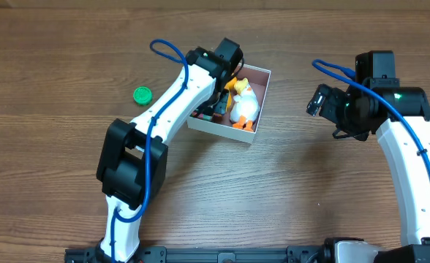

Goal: Pack container
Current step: 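Carry the Rubik's cube right and lower it into the box, then withdraw the left gripper and move it over the green round toy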

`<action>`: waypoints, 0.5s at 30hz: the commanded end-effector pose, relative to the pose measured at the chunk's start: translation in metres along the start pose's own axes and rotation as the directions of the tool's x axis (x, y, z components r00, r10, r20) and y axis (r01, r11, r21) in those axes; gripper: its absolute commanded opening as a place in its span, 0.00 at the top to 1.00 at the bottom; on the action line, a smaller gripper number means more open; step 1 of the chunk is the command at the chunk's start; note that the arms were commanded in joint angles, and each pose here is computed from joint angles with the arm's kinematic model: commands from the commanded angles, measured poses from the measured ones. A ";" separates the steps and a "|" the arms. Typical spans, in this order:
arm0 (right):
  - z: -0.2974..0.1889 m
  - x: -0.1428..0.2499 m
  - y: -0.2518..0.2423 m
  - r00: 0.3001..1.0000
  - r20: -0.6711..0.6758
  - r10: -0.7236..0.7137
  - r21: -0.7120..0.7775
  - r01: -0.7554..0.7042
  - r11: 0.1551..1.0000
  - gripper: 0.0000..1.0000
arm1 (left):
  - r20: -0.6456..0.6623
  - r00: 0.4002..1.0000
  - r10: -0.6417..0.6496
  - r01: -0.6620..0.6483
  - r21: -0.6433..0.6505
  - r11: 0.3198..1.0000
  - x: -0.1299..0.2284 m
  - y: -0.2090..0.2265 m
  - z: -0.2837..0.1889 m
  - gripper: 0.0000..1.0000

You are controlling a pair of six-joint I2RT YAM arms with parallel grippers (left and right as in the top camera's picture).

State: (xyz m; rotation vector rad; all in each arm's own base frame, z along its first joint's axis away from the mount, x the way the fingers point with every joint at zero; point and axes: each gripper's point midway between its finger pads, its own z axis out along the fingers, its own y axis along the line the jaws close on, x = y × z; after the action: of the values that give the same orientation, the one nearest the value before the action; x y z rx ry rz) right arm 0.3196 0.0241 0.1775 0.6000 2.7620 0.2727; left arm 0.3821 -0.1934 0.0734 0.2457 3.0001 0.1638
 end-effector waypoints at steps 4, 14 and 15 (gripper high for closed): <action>-0.006 -0.003 -0.001 1.000 0.024 -0.007 0.007 0.007 1.000 0.00 | -0.011 1.000 -0.006 0.006 0.004 1.000 0.002 0.002 -0.001 0.91; -0.006 -0.003 -0.002 1.000 0.022 -0.007 0.008 0.006 1.000 0.00 | 0.156 0.987 -0.049 0.063 -0.089 0.994 -0.031 0.048 -0.130 0.44; -0.006 -0.003 -0.002 1.000 0.022 -0.007 0.008 0.006 1.000 0.00 | 0.163 0.985 -0.058 0.077 -0.110 0.991 -0.030 0.058 -0.139 0.40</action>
State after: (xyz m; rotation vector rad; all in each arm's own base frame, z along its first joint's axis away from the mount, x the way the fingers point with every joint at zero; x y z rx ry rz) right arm 0.3181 0.0239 0.1769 0.6022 2.7681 0.2695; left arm 0.3879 -0.1843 0.1729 0.2235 2.9435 0.1932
